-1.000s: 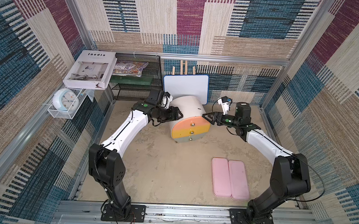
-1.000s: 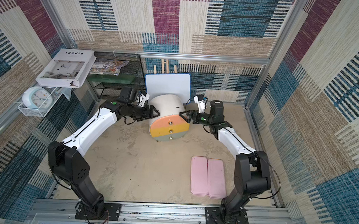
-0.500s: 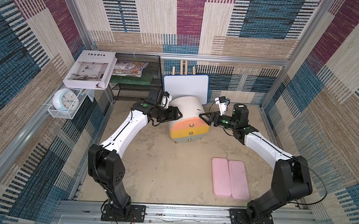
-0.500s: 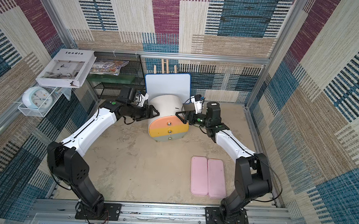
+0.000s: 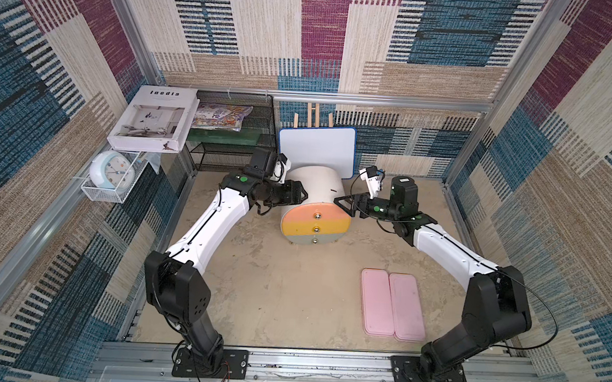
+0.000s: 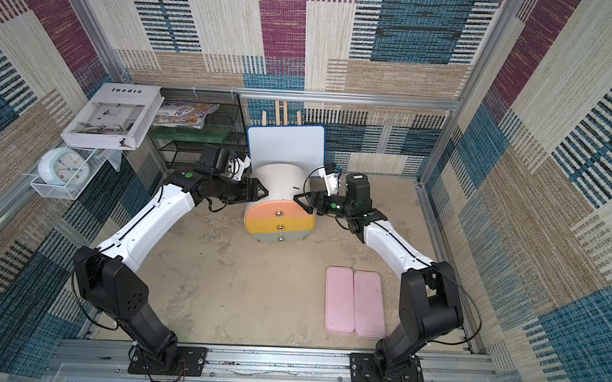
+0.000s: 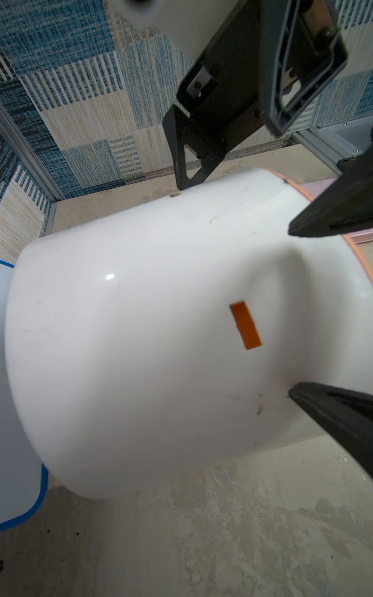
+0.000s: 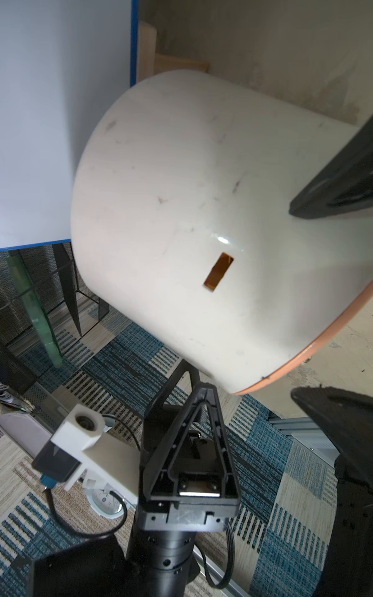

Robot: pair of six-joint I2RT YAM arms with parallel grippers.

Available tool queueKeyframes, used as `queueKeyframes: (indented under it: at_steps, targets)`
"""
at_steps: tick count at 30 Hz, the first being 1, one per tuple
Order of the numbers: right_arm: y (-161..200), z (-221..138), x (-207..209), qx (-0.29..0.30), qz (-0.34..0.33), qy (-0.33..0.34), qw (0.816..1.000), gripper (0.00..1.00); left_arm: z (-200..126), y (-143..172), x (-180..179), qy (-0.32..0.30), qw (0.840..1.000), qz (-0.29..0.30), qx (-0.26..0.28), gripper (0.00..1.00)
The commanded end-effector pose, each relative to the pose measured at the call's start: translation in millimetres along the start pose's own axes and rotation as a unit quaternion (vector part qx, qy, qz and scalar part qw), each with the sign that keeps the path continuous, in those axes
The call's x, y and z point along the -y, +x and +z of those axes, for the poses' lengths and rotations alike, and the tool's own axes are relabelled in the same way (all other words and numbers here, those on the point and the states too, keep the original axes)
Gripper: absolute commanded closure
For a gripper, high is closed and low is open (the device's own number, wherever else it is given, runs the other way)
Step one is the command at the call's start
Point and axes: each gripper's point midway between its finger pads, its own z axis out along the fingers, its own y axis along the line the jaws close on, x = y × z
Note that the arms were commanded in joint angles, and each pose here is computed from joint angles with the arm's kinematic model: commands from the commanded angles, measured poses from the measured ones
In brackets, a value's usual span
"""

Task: Place the plugs into the drawer by color
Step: Adjust the storage box at the center of the board, then reset both arms

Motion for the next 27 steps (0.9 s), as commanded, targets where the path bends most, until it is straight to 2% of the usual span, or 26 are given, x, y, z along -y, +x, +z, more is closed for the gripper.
queueKeyframes:
  at_steps: [1, 3, 7, 9, 10, 11, 12, 13, 14, 15, 16, 17, 19, 20, 22, 24, 25, 27]
  targets:
    - [0.1, -13.4, 14.9, -0.009, -0.021, 0.074, 0.997, 0.15, -13.5, -2.3, -2.8, -0.019, 0.999, 0.032, 0.024, 0.25]
    - [-10.6, -30.5, 27.4, 0.017, -0.050, 0.143, 0.988, 0.15, -24.4, -2.4, -6.7, -0.035, 0.997, 0.051, 0.045, 0.25]
    - [-34.4, -76.4, 23.2, 0.089, -0.094, 0.224, 0.966, 0.12, -51.0, -2.7, -11.2, -0.064, 0.989, 0.089, 0.095, 0.23]
    - [-41.2, -107.9, 30.7, 0.141, -0.104, 0.290, 0.941, 0.05, -61.6, -0.1, -24.2, -0.101, 0.981, 0.107, 0.124, 0.21]
    - [-40.8, -128.4, 42.9, 0.169, -0.108, 0.344, 0.917, 0.02, -65.6, 2.3, -34.7, -0.126, 0.975, 0.120, 0.139, 0.18]
    - [-36.0, -145.8, 55.5, 0.180, -0.127, 0.394, 0.892, 0.02, -64.8, 10.0, -43.2, -0.142, 0.968, 0.150, 0.141, 0.09]
    - [-20.2, -150.7, 67.0, 0.160, -0.157, 0.420, 0.879, 0.00, -61.3, 20.2, -49.1, -0.149, 0.963, 0.181, 0.131, 0.00]
    - [3.2, -153.5, 83.6, 0.133, -0.178, 0.446, 0.867, 0.01, -58.4, 30.9, -65.6, -0.183, 0.955, 0.204, 0.116, 0.01]
    - [25.7, -155.3, 98.1, 0.111, -0.200, 0.465, 0.855, 0.01, -56.2, 40.3, -95.1, -0.246, 0.943, 0.195, 0.107, 0.04]
    - [32.5, -158.4, 103.7, 0.108, -0.226, 0.477, 0.842, 0.01, -59.0, 43.5, -120.6, -0.309, 0.926, 0.185, 0.112, 0.10]
    - [45.4, -168.5, 116.8, 0.114, -0.214, 0.506, 0.828, 0.01, -64.2, 44.8, -138.4, -0.354, 0.911, 0.172, 0.121, 0.10]
    - [58.5, -174.3, 127.6, 0.111, -0.210, 0.523, 0.818, 0.01, -65.4, 50.1, -151.0, -0.372, 0.905, 0.163, 0.127, 0.11]
    - [82.6, -185.5, 144.1, 0.105, -0.201, 0.556, 0.800, 0.01, -61.3, 60.8, -158.1, -0.348, 0.910, 0.162, 0.155, 0.10]
    - [93.0, -192.5, 149.6, 0.116, -0.195, 0.565, 0.794, 0.01, -56.6, 71.0, -160.4, -0.329, 0.912, 0.176, 0.171, 0.10]
    - [109.6, -201.6, 149.7, 0.145, -0.202, 0.557, 0.792, 0.01, -53.8, 86.6, -167.0, -0.314, 0.905, 0.197, 0.211, 0.08]
    - [115.0, -210.4, 138.6, 0.200, -0.208, 0.526, 0.800, 0.01, -57.5, 98.9, -181.7, -0.325, 0.896, 0.189, 0.236, 0.05]
    - [115.4, -211.6, 132.8, 0.217, -0.215, 0.507, 0.806, 0.01, -56.8, 103.5, -189.1, -0.327, 0.896, 0.186, 0.238, 0.05]
    - [112.3, -218.6, 131.8, 0.240, -0.217, 0.500, 0.803, 0.01, -47.1, 108.8, -198.1, -0.316, 0.899, 0.198, 0.230, 0.04]
